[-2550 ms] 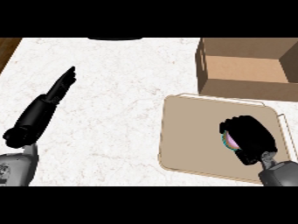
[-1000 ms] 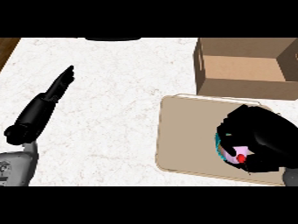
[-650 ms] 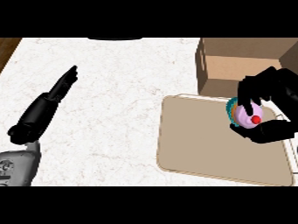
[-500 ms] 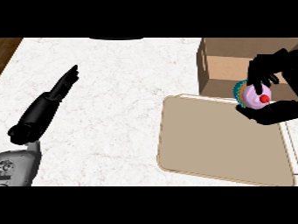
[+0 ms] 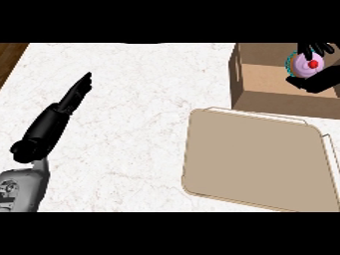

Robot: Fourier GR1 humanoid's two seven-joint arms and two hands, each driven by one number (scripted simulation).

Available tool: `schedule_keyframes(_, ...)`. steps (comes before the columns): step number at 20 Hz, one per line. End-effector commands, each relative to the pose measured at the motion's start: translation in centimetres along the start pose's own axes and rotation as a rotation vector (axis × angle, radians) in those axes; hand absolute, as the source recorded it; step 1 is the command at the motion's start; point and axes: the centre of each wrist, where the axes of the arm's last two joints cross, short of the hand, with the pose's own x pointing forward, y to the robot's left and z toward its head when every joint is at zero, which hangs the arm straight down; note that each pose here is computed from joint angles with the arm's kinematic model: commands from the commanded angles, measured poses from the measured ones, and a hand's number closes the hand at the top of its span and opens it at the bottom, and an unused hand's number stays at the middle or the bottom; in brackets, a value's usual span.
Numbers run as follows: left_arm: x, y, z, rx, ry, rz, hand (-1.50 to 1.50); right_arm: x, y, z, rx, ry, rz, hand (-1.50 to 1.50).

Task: Pick the cupcake from the tray and place it in the cardboard box

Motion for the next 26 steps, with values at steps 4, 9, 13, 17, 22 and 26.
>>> schedule_keyframes(4, 0.4, -1.0, 0.0, -0.025, -0.02, -0.001, 0.0, -4.1, 0.1, -0.4, 0.31, 0.136, 0.07, 1.5)
schedule_keyframes(9, 1.2, -1.2, -1.2, -0.033, -0.023, -0.005, 0.0, -6.2, 0.6, -0.1, 0.435, 0.137, 0.137, 1.5)
schedule_keyframes(13, 1.0, -0.7, -2.0, -0.028, -0.016, -0.006, 0.0, -8.2, -0.3, 1.6, 0.547, 0.167, 0.125, -1.5)
schedule_keyframes(17, 1.1, -0.5, -1.4, -0.04, -0.03, -0.004, 0.0, -8.8, 0.0, 2.0, 0.588, 0.028, 0.032, -1.5)
schedule_keyframes(22, 0.5, -0.7, -1.5, -0.02, -0.028, -0.001, 0.0, -8.1, 0.9, 0.1, 0.315, -0.105, -0.274, -1.5)
schedule_keyframes(26, 0.4, -0.8, -1.4, -0.029, -0.016, -0.008, 0.0, -8.5, 1.9, 0.0, 0.108, -0.091, -0.693, -1.5)
